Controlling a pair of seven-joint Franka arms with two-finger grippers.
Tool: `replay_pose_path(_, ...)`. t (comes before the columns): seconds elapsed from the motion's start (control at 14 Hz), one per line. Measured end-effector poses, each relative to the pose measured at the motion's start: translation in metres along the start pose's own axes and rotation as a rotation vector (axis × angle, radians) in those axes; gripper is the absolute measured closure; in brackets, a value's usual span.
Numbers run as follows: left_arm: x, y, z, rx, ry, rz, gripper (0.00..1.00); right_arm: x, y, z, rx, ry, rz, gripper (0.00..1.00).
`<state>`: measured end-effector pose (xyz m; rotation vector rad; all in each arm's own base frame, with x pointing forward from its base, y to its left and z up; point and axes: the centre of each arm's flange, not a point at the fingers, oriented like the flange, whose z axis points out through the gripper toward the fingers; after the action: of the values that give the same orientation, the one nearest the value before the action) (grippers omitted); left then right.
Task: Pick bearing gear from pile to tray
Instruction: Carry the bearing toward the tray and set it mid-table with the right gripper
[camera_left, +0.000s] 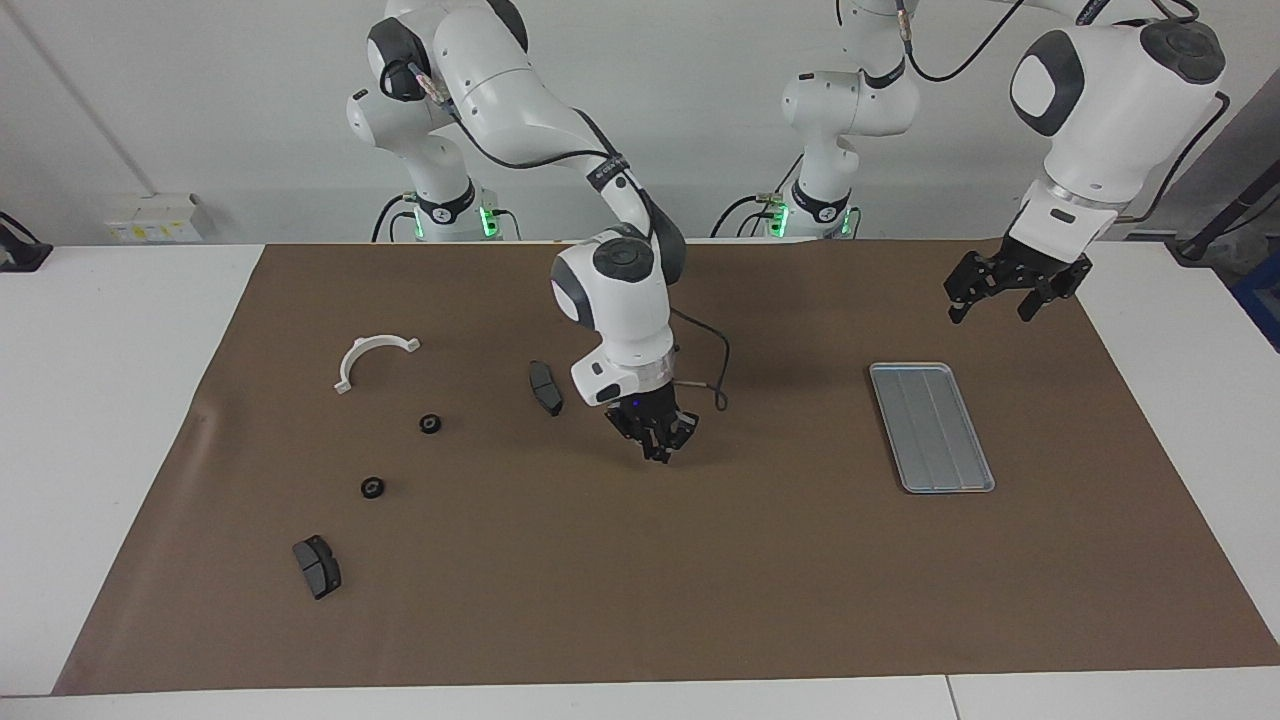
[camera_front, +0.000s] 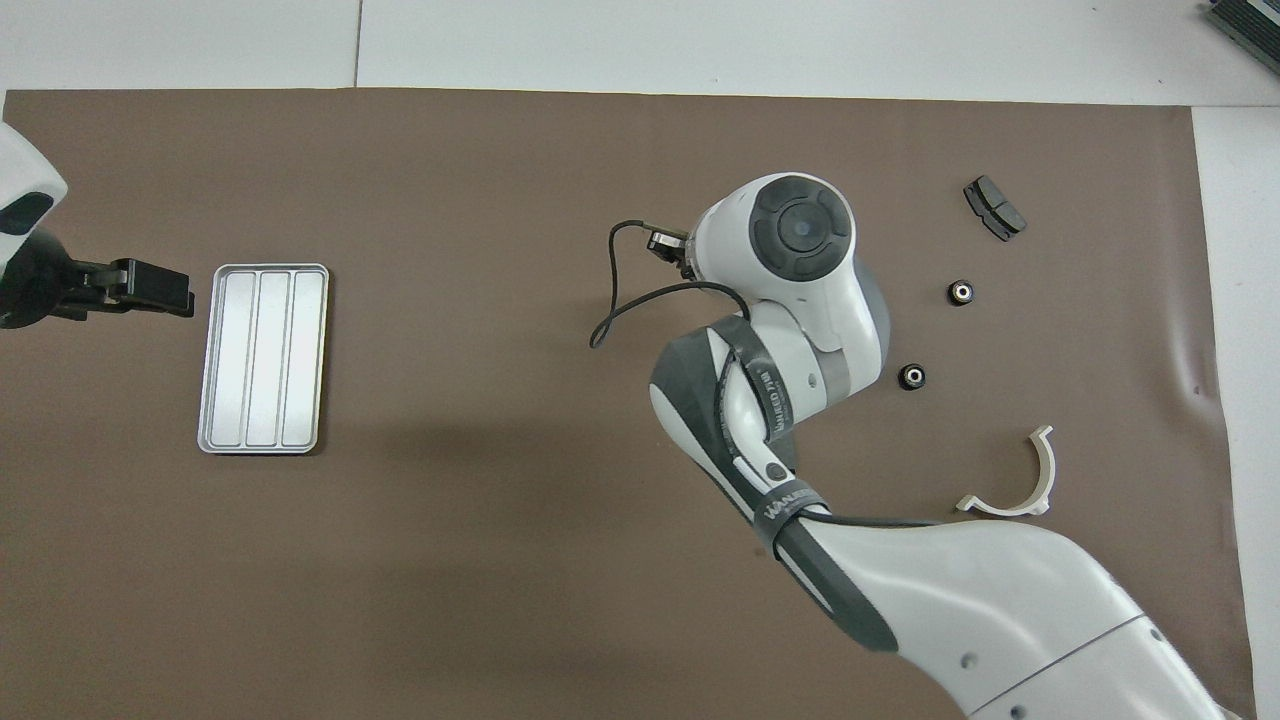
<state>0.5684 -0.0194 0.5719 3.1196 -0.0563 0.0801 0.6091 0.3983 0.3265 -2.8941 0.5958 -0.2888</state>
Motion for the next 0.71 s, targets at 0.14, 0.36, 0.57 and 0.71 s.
replay_pose_path(0.14, 0.0, 0.0, 0.0, 0.0, 0.0, 0.0, 0.0, -0.009, -0.007, 0.002, 0.007, 0.003, -0.007, 0.77)
replay_pose_path(0.36, 0.0, 0.0, 0.0, 0.0, 0.0, 0.0, 0.0, -0.011, -0.006, 0.004, 0.001, 0.001, -0.011, 0.77)
replay_pose_path(0.57, 0.0, 0.0, 0.0, 0.0, 0.0, 0.0, 0.0, -0.015, 0.002, 0.015, -0.025, -0.007, -0.018, 0.73)
replay_pose_path(0.71, 0.0, 0.0, 0.0, 0.0, 0.0, 0.0, 0.0, -0.016, 0.004, 0.019, -0.034, -0.008, -0.022, 0.67)
